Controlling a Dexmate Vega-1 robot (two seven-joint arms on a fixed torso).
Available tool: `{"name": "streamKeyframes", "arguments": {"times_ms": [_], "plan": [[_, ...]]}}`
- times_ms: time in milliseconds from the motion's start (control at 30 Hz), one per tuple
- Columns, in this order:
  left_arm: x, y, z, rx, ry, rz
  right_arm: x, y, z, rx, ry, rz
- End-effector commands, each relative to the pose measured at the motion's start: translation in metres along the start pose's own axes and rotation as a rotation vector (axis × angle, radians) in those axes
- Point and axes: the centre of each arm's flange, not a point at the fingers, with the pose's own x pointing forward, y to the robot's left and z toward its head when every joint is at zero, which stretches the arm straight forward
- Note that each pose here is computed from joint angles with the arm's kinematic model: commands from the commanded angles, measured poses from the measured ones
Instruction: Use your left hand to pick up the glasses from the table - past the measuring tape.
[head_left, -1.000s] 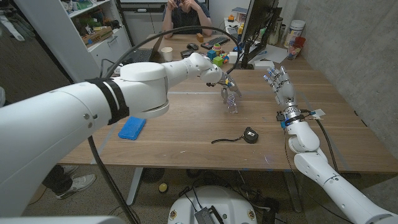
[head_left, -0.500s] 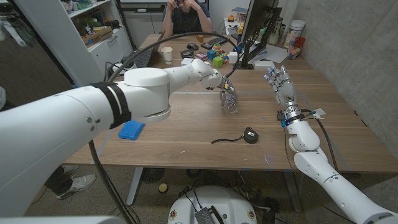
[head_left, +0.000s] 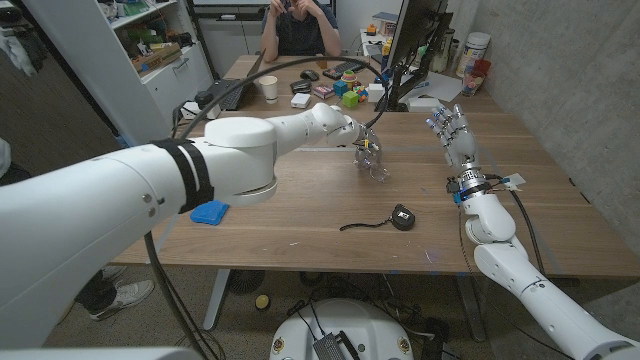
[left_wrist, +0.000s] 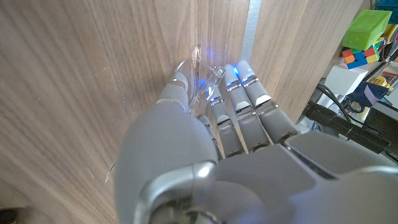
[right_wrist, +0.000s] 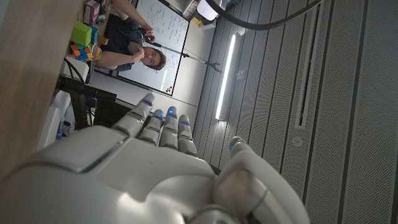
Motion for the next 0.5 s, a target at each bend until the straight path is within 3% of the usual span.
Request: {"name": "streamKeyframes", "arguments": {"times_ms": [33,500], "plan": [[0.0038,-0.0045,0.0010,-0.002,0.044,0.007,0.0025,-0.0037,-0.0010,-0.004,-0.006,-0.012],[0.0034,-0.0019,-0.0039,-0.014,0.072,0.030,0.0080,-0.0037,-0.0053,-0.005,0.000,-0.007]]}}
